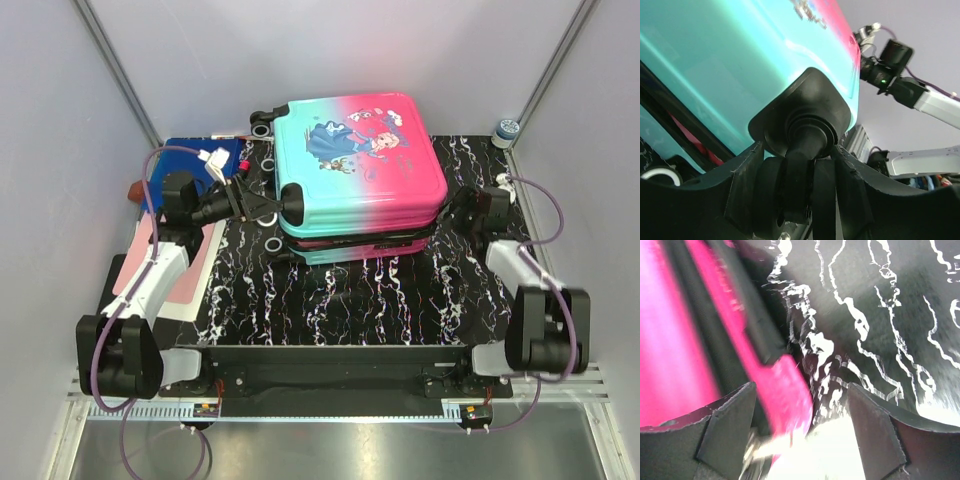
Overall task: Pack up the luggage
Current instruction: Zip the luggage at the corner of the board.
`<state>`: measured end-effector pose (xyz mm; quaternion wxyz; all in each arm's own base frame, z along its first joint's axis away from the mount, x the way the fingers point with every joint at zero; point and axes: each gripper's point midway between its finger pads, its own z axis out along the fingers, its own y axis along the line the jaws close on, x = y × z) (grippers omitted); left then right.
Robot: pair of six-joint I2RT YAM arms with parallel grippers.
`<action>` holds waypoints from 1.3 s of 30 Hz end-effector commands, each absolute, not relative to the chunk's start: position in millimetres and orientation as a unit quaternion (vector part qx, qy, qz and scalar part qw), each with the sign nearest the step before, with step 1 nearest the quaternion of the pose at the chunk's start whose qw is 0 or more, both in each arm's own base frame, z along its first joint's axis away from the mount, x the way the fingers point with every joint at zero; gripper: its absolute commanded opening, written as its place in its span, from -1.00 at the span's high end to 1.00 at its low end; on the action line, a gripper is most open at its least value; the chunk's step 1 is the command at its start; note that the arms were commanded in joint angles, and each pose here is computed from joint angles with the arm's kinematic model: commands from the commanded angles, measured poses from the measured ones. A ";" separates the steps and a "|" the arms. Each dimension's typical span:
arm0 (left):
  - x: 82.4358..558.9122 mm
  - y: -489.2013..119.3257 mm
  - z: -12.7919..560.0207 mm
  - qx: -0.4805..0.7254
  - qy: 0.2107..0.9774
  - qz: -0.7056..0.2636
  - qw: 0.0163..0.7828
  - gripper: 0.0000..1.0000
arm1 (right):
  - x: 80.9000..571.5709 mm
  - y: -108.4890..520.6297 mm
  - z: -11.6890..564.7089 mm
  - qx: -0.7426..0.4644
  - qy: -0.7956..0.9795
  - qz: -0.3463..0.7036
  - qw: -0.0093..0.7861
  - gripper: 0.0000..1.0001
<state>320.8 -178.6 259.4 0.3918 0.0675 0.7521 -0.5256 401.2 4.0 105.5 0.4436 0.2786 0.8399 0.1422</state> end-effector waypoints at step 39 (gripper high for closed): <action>316.3 -183.9 267.1 0.077 0.718 -0.574 0.387 1.00 | 379.4 31.5 119.0 -0.107 0.832 0.117 0.532 -0.67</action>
